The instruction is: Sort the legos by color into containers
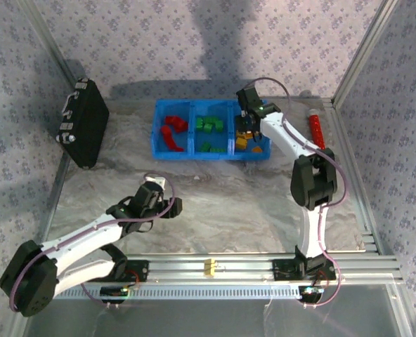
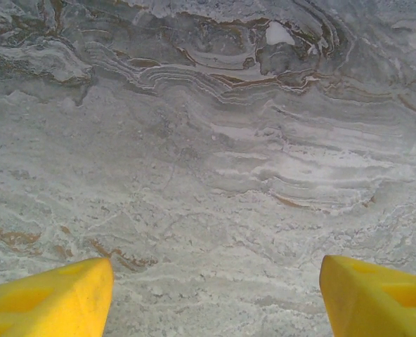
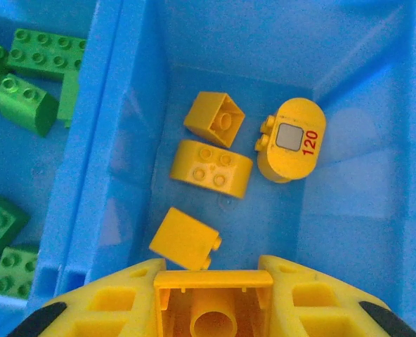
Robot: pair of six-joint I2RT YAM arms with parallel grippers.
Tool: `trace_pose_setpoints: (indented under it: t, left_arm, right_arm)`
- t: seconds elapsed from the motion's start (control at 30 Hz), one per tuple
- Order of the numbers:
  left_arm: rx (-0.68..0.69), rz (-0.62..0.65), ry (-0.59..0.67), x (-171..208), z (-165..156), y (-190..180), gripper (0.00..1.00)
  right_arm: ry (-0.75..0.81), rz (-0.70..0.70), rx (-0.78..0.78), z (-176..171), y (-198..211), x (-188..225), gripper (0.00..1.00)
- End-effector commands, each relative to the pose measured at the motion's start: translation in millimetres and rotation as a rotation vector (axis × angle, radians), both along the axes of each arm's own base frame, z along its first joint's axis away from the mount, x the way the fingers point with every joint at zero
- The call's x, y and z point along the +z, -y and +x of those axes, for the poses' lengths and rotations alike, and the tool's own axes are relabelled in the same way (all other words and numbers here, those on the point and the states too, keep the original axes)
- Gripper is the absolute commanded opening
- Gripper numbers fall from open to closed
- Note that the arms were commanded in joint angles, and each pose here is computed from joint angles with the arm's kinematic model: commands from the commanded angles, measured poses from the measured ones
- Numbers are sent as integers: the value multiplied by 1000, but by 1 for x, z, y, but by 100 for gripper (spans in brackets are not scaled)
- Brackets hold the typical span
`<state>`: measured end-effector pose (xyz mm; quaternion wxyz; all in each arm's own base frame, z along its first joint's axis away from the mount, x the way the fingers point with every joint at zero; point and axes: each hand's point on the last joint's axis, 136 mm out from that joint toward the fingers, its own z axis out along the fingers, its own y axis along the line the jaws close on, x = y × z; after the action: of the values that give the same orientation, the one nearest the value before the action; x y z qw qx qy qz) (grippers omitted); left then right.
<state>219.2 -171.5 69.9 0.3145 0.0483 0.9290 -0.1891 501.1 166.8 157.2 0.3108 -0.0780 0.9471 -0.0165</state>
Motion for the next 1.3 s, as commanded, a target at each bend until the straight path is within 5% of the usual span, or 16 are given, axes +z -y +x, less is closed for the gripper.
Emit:
trace_pose_setpoints:
  t: [0.0, 0.47, 0.53, 0.6, 0.67, 1.27]
  left_arm:
    - [19, 9, -3, 0, -5, -3, 77]
    - [34, -14, 11, 3, -20, -12, 77]
    - [38, -16, 16, 3, -20, -13, 77]
    - [39, -18, 20, 5, -19, -13, 77]
    - [36, -16, 19, 6, -19, -12, 77]
    - [7, 62, 161, 53, 2, -12, 77]
  right_arm:
    - [-40, -24, -10, 7, 5, -12, 31]
    - [-68, -57, -29, 40, 4, -30, 34]
    - [-65, -52, -32, 40, 6, -26, 43]
    - [-61, -39, -36, 39, 6, -19, 69]
    - [-27, -22, -30, 35, 4, -2, 79]
    - [156, 90, 27, -43, 16, 88, 81]
